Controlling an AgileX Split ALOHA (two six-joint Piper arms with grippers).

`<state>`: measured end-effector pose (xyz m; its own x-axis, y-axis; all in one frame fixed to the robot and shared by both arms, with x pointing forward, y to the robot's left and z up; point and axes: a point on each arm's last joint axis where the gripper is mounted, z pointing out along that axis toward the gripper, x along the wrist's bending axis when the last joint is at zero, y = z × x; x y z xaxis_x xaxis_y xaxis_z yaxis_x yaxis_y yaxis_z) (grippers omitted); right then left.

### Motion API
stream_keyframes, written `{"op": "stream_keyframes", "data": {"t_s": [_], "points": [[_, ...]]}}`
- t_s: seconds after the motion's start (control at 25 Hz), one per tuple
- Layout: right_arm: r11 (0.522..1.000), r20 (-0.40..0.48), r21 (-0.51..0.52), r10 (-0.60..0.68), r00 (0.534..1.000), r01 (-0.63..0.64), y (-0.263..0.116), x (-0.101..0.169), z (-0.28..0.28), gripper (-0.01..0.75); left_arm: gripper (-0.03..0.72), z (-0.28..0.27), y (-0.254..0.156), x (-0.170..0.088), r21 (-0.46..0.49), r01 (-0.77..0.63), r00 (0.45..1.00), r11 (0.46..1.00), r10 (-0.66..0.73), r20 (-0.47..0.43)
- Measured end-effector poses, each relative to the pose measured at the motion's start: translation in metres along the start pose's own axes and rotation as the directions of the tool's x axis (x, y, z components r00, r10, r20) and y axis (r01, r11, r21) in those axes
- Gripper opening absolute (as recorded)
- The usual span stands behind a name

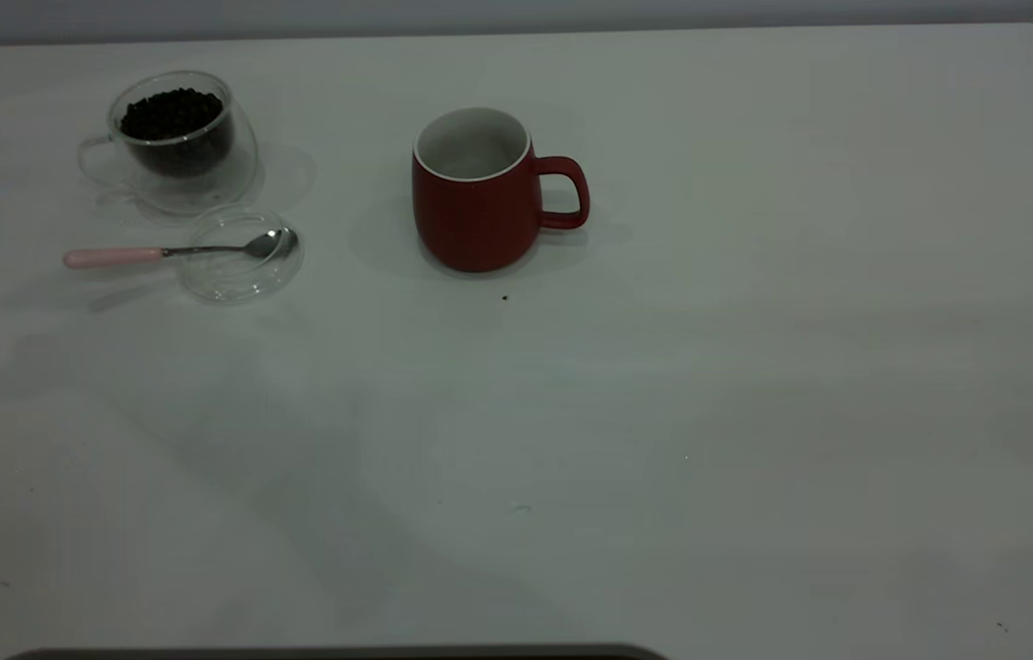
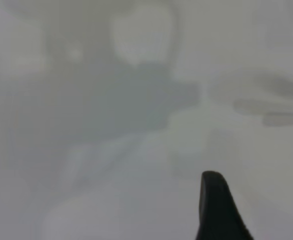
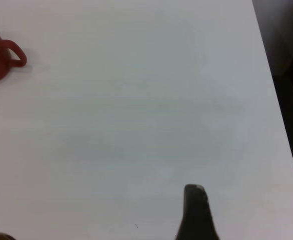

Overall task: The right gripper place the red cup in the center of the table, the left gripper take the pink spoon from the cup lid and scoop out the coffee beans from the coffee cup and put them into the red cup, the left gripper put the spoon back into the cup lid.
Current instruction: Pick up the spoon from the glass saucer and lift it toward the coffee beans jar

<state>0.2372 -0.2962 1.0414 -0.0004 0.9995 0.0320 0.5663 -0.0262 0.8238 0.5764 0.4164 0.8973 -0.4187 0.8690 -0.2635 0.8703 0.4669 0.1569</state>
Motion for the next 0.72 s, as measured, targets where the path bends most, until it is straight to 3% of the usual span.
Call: {"op": "stream_keyframes", "data": {"t_s": [0.16,0.32,0.6,0.72], "points": [[1.000,0.000,0.000,0.000,1.000,0.000,0.000,0.000,0.000,0.591,0.465,0.037,0.016,0.014,0.134,-0.098,0.973,0.986,0.067,0.219],[1.000,0.000,0.001,0.000,1.000,0.000,0.000,0.000,0.000,0.591,0.465,0.065,0.022,0.020,0.152,-0.161,0.892,0.975,0.078,0.446],[1.000,0.000,0.001,0.000,1.000,0.000,0.000,0.000,0.000,0.591,0.472,0.099,0.023,0.032,0.085,-0.167,0.877,0.982,0.109,0.468],[1.000,0.000,0.001,0.000,1.000,0.000,0.000,0.000,0.000,0.591,0.535,0.103,0.020,0.030,0.097,-0.172,0.862,0.980,0.102,0.496]]}}
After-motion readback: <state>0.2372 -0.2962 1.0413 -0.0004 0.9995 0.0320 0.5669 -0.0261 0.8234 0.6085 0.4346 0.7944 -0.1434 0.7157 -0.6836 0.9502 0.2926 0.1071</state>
